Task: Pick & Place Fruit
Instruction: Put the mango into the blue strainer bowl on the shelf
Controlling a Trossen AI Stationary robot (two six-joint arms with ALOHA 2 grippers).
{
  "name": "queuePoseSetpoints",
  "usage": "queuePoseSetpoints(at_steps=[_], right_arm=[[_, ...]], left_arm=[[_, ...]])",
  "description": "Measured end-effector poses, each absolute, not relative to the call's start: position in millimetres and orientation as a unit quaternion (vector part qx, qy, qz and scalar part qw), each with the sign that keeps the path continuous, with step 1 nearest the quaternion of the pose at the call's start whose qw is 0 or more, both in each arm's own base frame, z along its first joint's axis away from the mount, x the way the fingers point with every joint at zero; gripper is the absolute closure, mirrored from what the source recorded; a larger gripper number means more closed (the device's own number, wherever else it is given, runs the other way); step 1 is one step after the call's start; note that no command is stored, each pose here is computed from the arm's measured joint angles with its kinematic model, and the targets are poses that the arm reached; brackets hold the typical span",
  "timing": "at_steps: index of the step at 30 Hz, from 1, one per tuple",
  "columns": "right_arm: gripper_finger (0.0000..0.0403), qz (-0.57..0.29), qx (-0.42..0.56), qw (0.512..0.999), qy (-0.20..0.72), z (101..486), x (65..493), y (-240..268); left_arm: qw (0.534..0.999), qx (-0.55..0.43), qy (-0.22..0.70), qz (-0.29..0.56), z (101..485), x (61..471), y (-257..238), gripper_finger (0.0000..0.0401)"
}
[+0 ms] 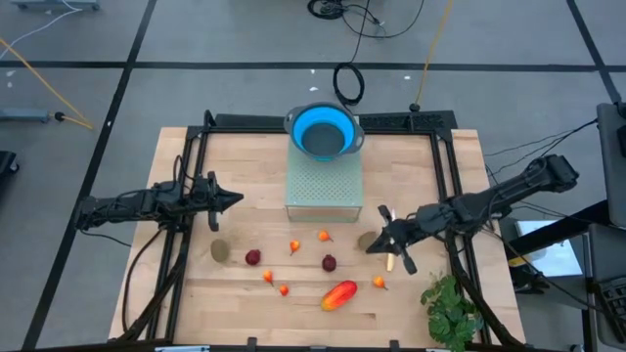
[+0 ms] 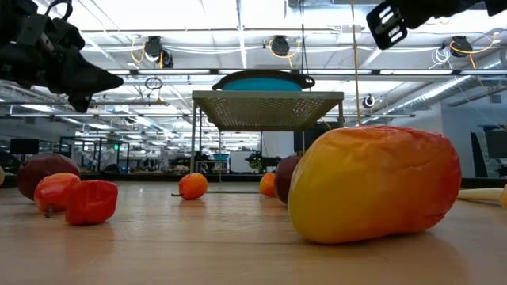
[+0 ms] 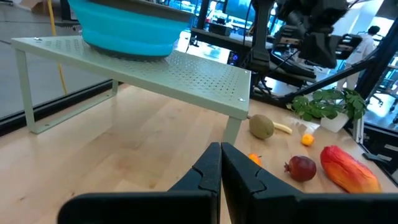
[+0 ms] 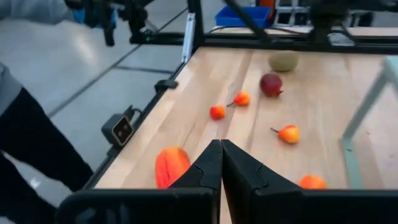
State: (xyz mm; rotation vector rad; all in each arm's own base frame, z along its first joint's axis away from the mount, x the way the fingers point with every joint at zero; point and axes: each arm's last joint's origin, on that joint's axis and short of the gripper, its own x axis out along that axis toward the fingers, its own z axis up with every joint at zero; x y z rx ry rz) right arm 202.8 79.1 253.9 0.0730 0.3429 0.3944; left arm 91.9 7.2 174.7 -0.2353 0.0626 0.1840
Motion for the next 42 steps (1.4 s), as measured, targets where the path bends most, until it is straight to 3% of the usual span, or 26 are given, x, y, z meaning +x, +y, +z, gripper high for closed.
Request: queuePoseSetpoints(at_steps=[17, 25, 35, 42], right_arm=[[0.0403, 0.256, -0.053, 0.918, 0.298, 263, 249, 139], [0.0403, 0.238, -0.083, 0.913, 0.321, 268, 278, 156], [0.04, 0.225, -0.102, 0.904, 0.348, 250, 307, 173], [0.0371, 0.209, -0.074, 0.899, 0.377, 231, 315, 178]], left_arm=[[0.988, -0.115, 0.04, 0.092, 173, 92, 7, 0.0391], [0.991, -0.086, 0.042, 0.091, 173, 92, 7, 0.0391], [0.991, -0.086, 0.043, 0.091, 173, 92, 7, 0.0391], [0.993, -0.062, 0.045, 0.09, 173, 92, 7, 0.0391]])
